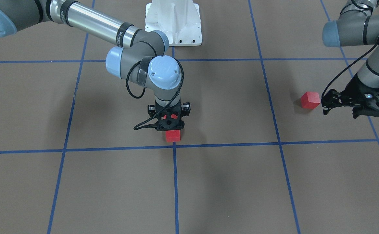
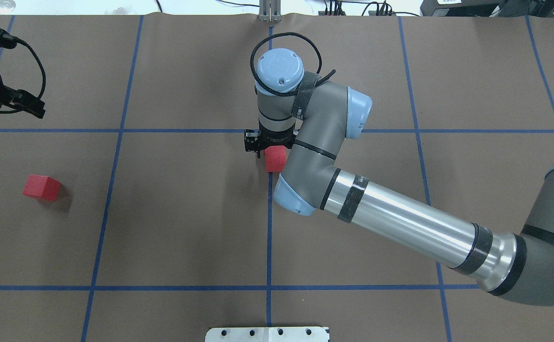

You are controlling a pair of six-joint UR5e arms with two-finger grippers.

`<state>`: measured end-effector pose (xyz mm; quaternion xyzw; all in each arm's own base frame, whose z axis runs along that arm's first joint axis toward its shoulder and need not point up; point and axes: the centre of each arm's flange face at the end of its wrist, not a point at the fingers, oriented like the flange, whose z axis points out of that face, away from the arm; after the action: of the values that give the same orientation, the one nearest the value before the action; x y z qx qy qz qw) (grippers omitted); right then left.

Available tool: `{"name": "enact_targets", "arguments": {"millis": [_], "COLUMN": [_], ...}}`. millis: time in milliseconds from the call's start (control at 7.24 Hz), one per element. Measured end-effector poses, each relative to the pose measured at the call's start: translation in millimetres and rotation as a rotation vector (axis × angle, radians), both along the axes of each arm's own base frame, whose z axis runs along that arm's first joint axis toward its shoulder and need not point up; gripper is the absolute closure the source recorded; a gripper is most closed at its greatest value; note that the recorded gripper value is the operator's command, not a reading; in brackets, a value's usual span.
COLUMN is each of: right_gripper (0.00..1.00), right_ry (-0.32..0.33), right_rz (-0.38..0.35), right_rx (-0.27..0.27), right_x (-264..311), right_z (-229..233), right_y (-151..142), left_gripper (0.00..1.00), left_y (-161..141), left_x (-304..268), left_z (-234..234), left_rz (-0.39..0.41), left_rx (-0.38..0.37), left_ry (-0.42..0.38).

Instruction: Form red blocks into L shape at center

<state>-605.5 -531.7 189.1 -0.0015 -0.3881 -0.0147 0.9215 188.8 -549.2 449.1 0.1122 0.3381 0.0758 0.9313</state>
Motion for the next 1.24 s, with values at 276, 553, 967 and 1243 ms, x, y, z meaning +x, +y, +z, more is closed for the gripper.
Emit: {"name": "enact_targets", "arguments": {"millis": [276,553,967,1243], "right_gripper": [0.01,0.01,0.01,0.01], "right_ry": [-0.031,-0.066,-0.059,-0.037], "right_rz": [0.033,0.064,0.097,0.109], "right_rx": [-0.001,-0.02,-0.025,-0.029], "right_x": [30,75,122,134], "right_z": [-16,-31,-18,8], "right_y": [-21,-45,-55,-58], "left_gripper": [0.0,0.0,0.0,0.0], "left_y": [6,26,64,87], "left_x": [-3,-11,17,47], "left_z": [1,9,35,47], "left_rz": [-0.033,-0.082,-0.134,-0.135], "left_rx": [-0.025,-0.061,-0.063,-0.047], "left_ry": [0.013,0.032,0.1,0.092]}}
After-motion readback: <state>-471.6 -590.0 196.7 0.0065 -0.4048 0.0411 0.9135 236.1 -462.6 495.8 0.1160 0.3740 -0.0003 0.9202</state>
